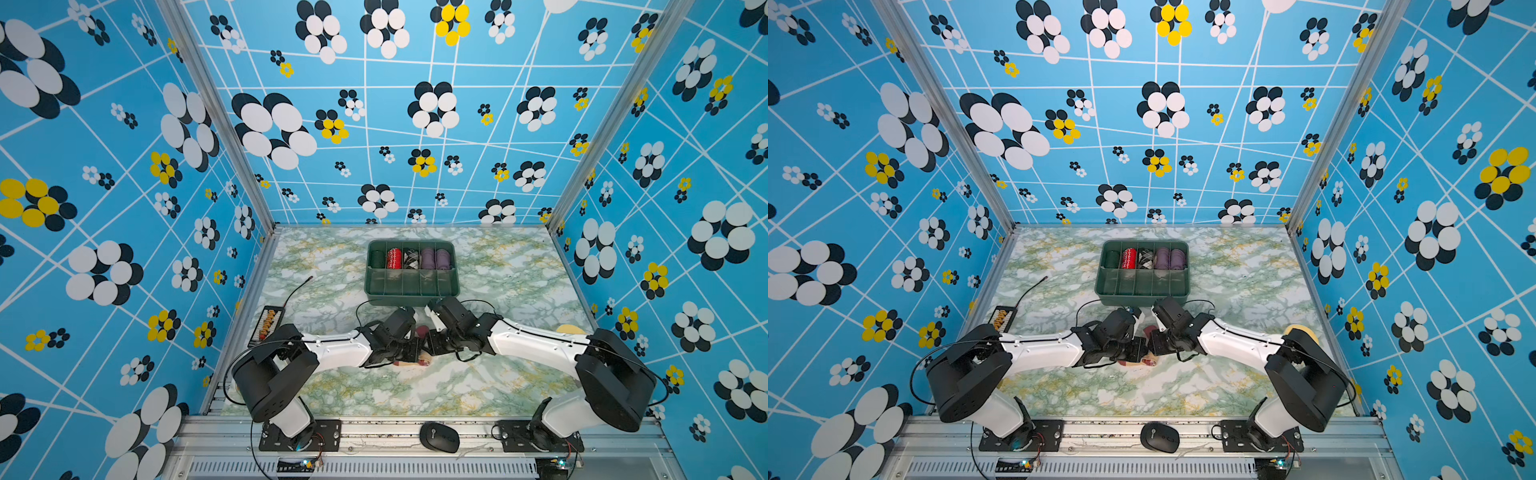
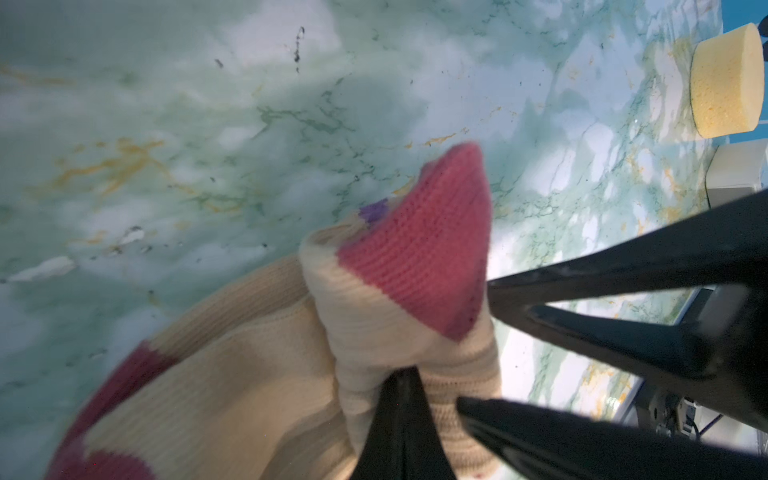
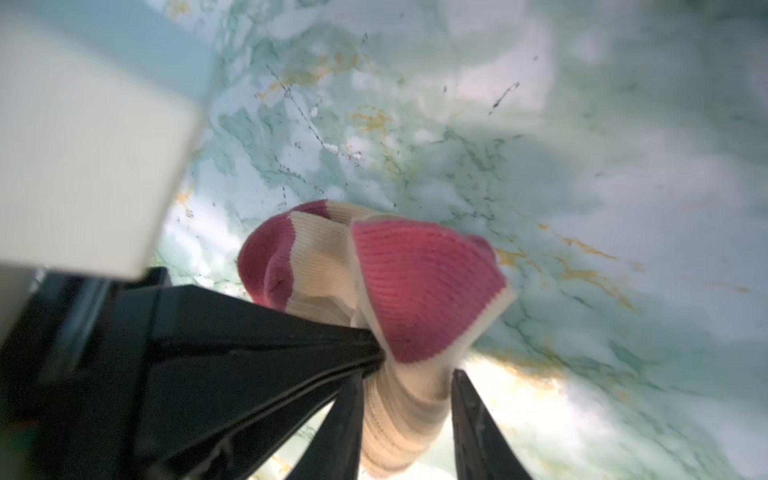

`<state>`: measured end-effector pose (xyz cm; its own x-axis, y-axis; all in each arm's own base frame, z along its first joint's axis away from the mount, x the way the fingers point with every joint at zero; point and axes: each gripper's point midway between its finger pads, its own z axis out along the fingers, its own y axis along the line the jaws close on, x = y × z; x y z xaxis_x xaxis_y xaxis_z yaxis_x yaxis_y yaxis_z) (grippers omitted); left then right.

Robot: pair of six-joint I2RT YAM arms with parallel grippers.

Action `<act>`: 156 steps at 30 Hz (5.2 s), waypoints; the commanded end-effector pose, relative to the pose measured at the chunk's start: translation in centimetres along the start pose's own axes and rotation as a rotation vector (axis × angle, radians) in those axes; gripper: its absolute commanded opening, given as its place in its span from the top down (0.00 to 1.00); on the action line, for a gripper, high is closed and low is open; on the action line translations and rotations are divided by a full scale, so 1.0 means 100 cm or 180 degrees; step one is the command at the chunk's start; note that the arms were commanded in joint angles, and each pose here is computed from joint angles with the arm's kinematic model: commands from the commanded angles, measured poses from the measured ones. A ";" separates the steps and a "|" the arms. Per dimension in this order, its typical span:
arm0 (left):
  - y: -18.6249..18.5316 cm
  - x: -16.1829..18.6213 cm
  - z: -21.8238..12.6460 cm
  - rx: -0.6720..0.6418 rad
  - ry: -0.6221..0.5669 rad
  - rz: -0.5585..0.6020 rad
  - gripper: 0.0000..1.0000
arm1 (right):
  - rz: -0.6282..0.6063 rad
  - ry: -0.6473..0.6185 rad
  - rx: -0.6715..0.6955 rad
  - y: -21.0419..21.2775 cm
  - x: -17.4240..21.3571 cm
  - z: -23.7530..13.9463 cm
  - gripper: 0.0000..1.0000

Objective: Roll the socks

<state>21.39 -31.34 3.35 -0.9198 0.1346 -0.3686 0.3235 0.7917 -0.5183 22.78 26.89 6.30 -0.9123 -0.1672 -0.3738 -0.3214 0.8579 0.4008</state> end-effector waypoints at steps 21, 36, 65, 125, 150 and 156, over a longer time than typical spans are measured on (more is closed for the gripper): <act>0.055 0.036 0.000 -0.0349 0.0375 -0.0259 1.00 | 0.0111 0.0021 0.0247 -0.020 0.001 0.016 0.72; 0.060 0.034 -0.004 -0.0315 0.0370 -0.0307 1.00 | 0.0015 -0.0032 -0.0093 0.006 -0.003 0.019 0.72; 0.075 0.043 -0.008 -0.0374 0.0493 -0.0389 1.00 | -0.0057 0.0043 -0.0408 0.043 -0.004 0.036 0.71; 0.085 0.012 -0.045 -0.0435 0.0178 -0.0403 0.92 | -0.0178 0.0472 0.0064 0.031 0.023 0.059 1.00; 0.025 -0.010 -0.064 0.0199 -0.0228 -0.0330 0.99 | -0.0226 0.0460 0.0124 0.037 0.018 0.059 1.00; 0.018 -0.006 -0.055 0.0225 -0.0169 -0.0295 0.99 | -0.0228 0.0463 0.0133 0.036 0.019 0.059 1.00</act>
<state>21.37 -26.19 6.93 -0.9337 0.0301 -0.3569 0.2510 0.7657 -0.5921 22.89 34.15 4.42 -0.9052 -0.2464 -0.3463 -0.3830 0.8262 0.4131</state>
